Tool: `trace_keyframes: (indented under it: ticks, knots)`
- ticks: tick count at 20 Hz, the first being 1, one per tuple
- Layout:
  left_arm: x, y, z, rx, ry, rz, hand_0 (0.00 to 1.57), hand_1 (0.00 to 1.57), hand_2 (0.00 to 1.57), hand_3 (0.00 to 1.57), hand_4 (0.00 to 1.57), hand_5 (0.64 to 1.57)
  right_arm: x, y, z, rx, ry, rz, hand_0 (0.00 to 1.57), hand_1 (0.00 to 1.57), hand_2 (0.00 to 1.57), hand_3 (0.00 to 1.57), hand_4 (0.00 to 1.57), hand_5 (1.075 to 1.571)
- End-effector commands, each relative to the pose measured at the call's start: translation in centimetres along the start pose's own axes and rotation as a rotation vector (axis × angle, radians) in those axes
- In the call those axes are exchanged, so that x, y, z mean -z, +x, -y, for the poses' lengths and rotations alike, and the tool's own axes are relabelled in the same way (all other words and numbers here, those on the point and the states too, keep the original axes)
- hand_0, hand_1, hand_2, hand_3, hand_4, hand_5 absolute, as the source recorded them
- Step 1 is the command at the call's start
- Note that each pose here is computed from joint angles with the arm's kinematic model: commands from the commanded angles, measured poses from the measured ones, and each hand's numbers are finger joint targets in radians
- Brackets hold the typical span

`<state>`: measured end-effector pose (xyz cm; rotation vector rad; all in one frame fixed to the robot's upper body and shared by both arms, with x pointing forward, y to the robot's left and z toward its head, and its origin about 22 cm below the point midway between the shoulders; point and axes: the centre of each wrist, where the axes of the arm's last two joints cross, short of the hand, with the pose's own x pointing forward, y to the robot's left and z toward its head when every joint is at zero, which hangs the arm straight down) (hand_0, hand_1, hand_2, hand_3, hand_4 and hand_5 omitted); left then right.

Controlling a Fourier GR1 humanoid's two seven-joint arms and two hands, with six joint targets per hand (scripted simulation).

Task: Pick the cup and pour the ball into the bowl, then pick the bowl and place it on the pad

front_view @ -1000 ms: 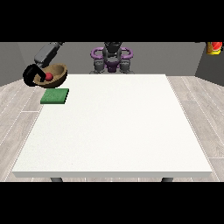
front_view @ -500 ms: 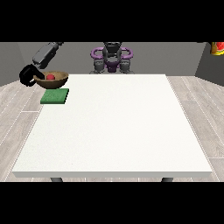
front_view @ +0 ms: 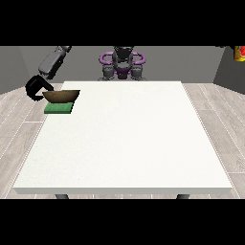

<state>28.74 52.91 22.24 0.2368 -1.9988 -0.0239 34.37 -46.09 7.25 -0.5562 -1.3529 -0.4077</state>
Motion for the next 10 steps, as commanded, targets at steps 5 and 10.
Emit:
trace_keyframes:
  ticks: [5, 10]
  knots:
    - [0.6, -1.5, 3.5, -0.022, -0.064, -0.058, 0.0, 0.0, 0.0, 0.0, 1.19, 1.569, -0.2, -1.6, -2.2, -0.109, 0.078, -0.069, 0.0, 0.0, 0.0, 0.0, 0.0, 1.4]
    - [-1.5, -4.4, 2.2, -0.008, -0.018, -0.146, 0.0, 0.0, 0.0, 0.0, 1.19, 1.569, 0.9, 5.1, 0.7, -0.171, 0.121, -0.058, 0.0, 0.0, 0.0, 0.0, 0.2, 1.375]
